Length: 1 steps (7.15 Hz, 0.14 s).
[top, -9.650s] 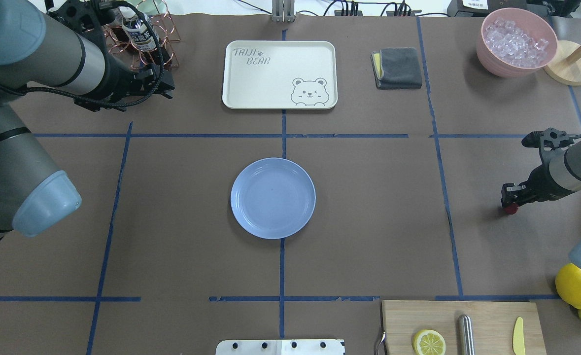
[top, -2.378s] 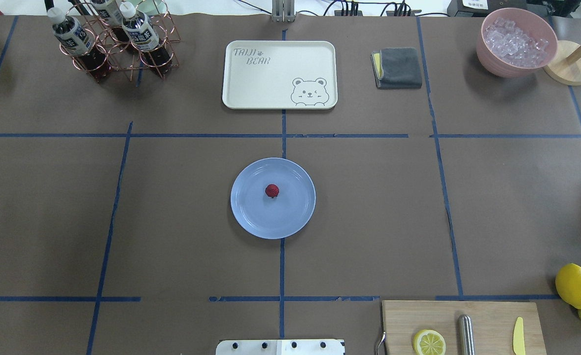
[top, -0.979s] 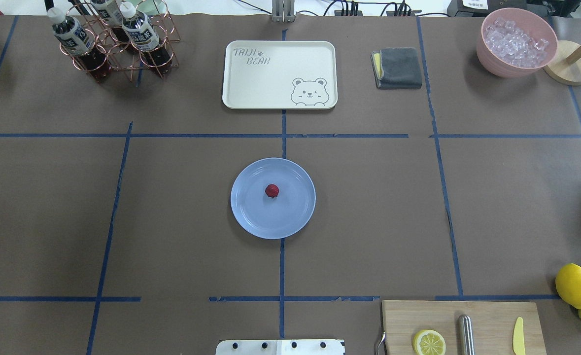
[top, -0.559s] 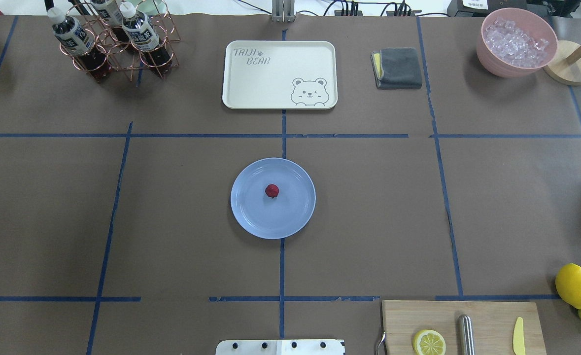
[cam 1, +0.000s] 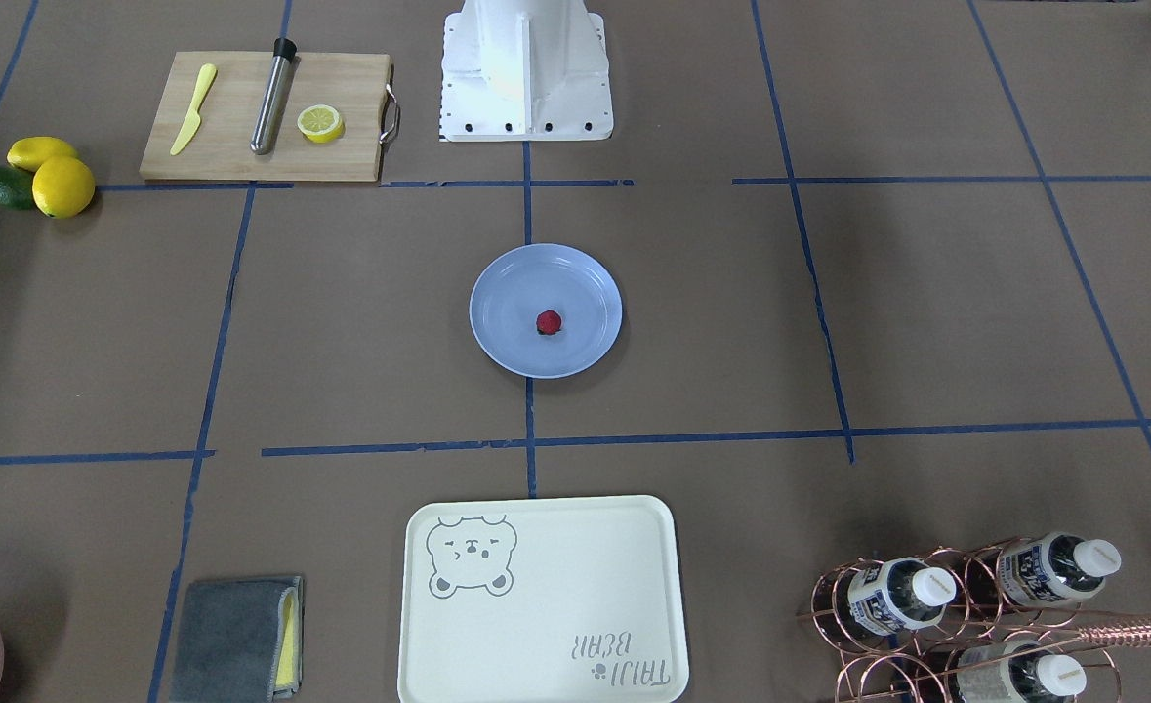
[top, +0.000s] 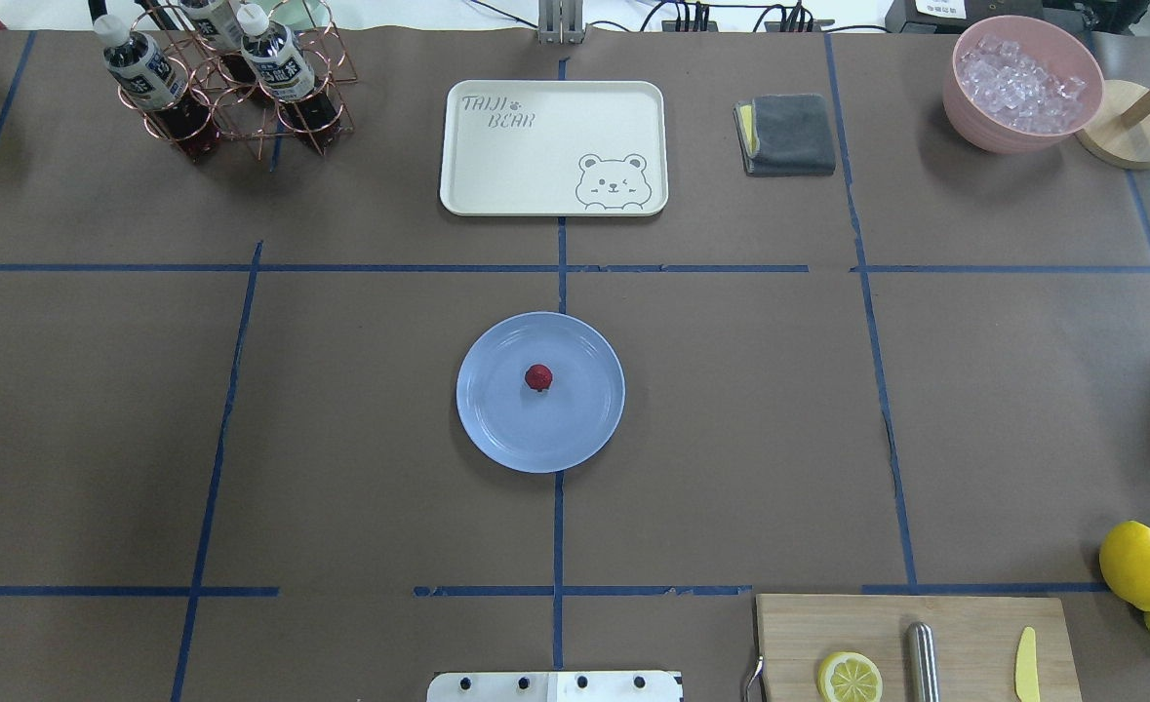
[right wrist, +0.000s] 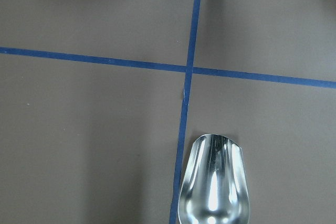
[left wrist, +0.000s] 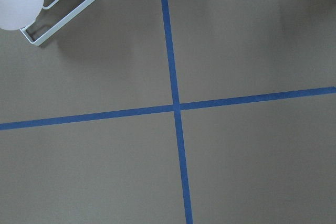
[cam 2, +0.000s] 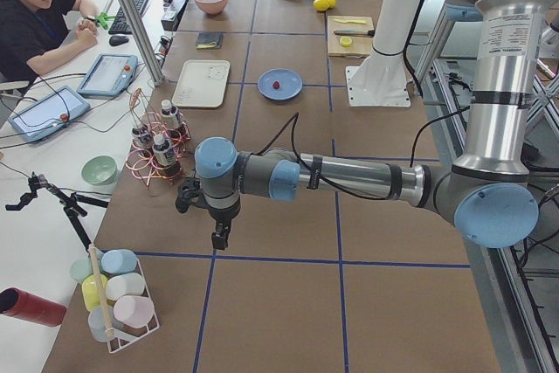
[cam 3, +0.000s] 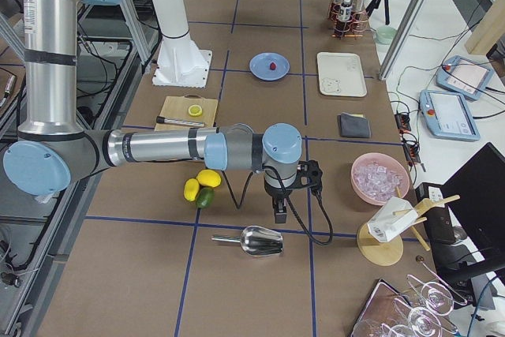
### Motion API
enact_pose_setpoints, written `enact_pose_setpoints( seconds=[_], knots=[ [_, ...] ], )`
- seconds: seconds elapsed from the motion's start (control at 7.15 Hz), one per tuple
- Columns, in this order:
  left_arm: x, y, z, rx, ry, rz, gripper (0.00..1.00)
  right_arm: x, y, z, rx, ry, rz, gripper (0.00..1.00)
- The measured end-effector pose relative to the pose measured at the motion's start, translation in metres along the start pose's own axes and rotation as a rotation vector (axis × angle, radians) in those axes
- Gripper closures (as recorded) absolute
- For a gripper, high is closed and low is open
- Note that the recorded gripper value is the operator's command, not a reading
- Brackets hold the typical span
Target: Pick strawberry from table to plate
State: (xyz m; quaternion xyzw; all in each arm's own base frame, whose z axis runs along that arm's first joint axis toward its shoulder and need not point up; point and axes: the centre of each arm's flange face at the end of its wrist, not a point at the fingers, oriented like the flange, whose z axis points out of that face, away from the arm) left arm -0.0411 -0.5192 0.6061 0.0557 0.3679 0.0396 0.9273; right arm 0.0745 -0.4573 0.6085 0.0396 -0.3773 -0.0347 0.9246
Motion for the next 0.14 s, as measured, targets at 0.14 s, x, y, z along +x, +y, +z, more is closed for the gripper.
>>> enact_pose_setpoints(
  seconds=[0.14],
  knots=[
    [-0.0002,0.0002,0.0003,-0.001,0.0,-0.01,0.0,0.0012,0.001,0.0008,-0.002,0.0,0.002,0.0]
  ],
)
